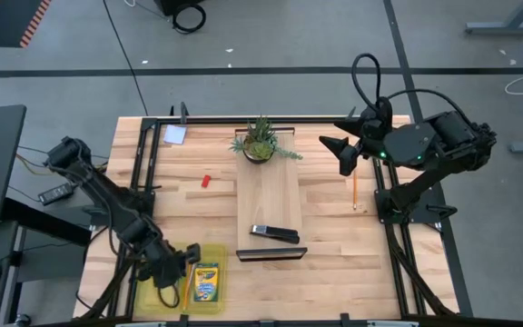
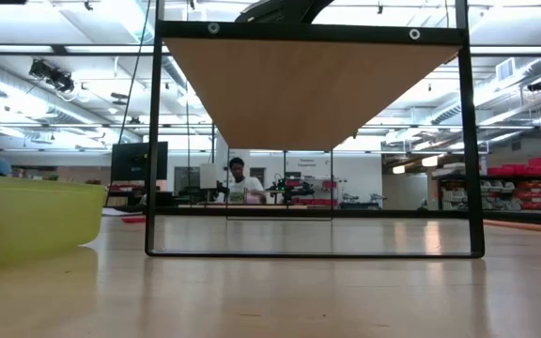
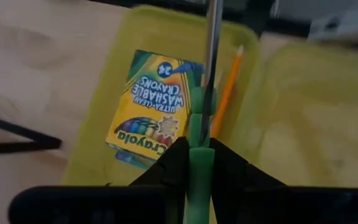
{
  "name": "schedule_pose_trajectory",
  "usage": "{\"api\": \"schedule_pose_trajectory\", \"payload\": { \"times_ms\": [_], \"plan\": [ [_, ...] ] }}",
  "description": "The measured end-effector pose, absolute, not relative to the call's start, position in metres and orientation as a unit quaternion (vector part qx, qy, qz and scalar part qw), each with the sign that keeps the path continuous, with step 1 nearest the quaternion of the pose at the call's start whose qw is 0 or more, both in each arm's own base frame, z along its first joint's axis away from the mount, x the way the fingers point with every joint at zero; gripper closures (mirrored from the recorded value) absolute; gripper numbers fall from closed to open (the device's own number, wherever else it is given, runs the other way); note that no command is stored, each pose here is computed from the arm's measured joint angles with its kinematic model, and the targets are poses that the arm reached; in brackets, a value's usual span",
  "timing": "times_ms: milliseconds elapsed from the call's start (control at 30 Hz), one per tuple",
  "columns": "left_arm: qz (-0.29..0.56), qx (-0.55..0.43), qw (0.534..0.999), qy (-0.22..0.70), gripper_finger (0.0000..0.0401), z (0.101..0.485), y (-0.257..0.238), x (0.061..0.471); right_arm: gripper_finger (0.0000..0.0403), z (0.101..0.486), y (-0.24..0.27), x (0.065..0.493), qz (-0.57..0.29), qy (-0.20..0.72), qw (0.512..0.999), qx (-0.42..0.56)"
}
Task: Pack school essentials
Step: Put the green scissors into the yellow supply box
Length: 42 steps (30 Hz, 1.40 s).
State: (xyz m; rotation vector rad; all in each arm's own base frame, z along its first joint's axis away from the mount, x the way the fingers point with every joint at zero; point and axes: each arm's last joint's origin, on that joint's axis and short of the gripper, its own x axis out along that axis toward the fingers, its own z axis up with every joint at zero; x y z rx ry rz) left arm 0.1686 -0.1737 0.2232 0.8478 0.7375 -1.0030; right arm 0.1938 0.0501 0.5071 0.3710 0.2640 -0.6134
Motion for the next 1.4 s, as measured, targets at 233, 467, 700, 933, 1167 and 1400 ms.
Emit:
{"api": "schedule_pose_trajectory", "payload": {
  "times_ms": [233,467,700,933,1167,1400],
  "plan": [
    [-0.425,0.485,0.696,0.318,0.0349,0.211,-0.184,0.17,0.0089,0.507,0.05,0.194,-0.302,0.123,0.924,0.199],
    [-0.428,0.494,0.678,0.337,0.0343,0.198,-0.188,0.174,0.0089,0.507,0.05,0.194,-0.303,0.122,0.923,0.203],
    [-0.429,0.496,0.669,0.348,0.0344,0.193,-0.189,0.174,0.0089,0.507,0.05,0.194,-0.303,0.12,0.922,0.209],
    [-0.469,0.473,0.653,0.361,0.0345,0.191,-0.188,0.17,0.0089,0.507,0.05,0.194,-0.304,0.12,0.922,0.209],
    [-0.475,0.468,0.652,0.361,0.0342,0.191,-0.189,0.17,0.0089,0.507,0.05,0.194,-0.304,0.12,0.922,0.209],
    [-0.47,0.468,0.652,0.366,0.033,0.19,-0.188,0.171,0.0089,0.507,0.05,0.194,-0.304,0.12,0.922,0.209]
  ]
}}
